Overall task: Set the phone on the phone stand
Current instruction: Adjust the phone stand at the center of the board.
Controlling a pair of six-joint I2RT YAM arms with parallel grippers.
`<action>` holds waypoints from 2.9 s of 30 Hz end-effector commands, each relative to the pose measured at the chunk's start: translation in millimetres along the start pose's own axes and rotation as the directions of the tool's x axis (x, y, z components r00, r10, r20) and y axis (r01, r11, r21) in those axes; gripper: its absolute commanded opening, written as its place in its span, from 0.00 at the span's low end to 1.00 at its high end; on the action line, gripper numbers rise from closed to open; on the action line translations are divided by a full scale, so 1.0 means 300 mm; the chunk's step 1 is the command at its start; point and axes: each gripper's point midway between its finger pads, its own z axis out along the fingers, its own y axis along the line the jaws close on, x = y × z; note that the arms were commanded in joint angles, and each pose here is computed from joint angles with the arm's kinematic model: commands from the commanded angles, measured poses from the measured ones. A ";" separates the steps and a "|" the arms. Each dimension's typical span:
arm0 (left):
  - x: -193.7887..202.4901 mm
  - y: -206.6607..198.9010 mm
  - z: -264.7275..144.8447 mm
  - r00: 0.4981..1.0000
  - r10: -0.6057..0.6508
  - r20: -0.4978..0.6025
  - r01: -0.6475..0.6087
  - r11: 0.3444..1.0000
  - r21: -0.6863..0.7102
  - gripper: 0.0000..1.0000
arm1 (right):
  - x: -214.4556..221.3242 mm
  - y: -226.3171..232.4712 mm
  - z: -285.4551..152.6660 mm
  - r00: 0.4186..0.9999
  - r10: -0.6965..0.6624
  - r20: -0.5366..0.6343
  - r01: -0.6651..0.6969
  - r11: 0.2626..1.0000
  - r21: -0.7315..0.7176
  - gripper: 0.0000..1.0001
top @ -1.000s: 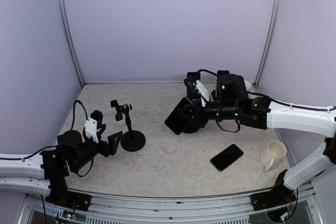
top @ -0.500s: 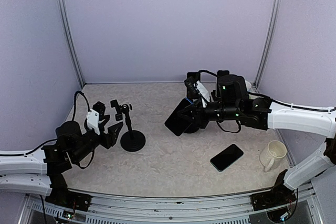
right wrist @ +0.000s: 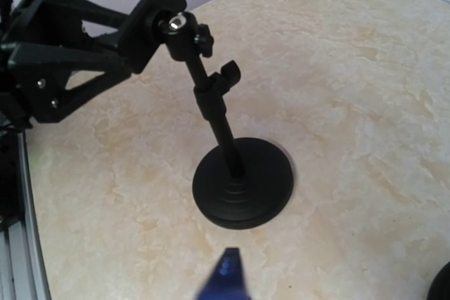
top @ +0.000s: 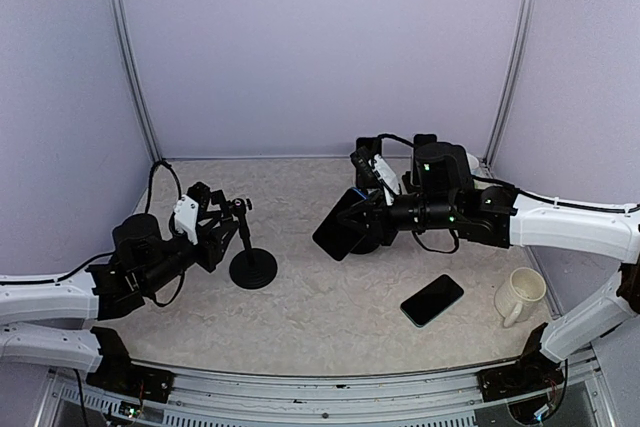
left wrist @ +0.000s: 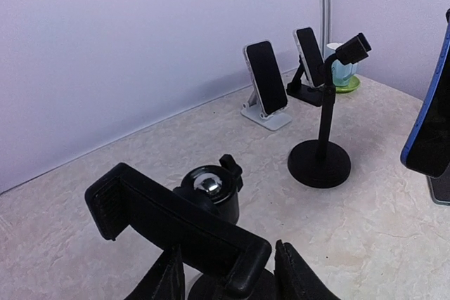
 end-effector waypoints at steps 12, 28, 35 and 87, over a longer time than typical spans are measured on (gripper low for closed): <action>-0.121 -0.031 0.004 0.994 -0.071 0.084 0.065 0.995 0.073 0.11 | -0.044 0.039 -0.013 0.998 -0.013 0.055 0.015 0.999 -0.044 0.00; -0.127 -0.062 0.098 0.942 -0.335 -0.006 0.335 0.942 0.009 0.06 | -0.033 0.043 -0.003 0.999 -0.004 0.042 0.006 0.998 -0.056 0.00; -0.132 -0.109 0.099 0.912 -0.409 0.017 0.407 0.902 -0.144 0.07 | -0.031 0.042 -0.002 0.999 -0.003 0.040 0.005 0.998 -0.057 0.00; -0.138 -0.013 -0.048 0.940 -0.340 0.029 0.334 0.934 0.125 0.98 | -0.355 0.257 -0.029 0.949 -0.314 0.011 0.295 0.881 -0.370 0.00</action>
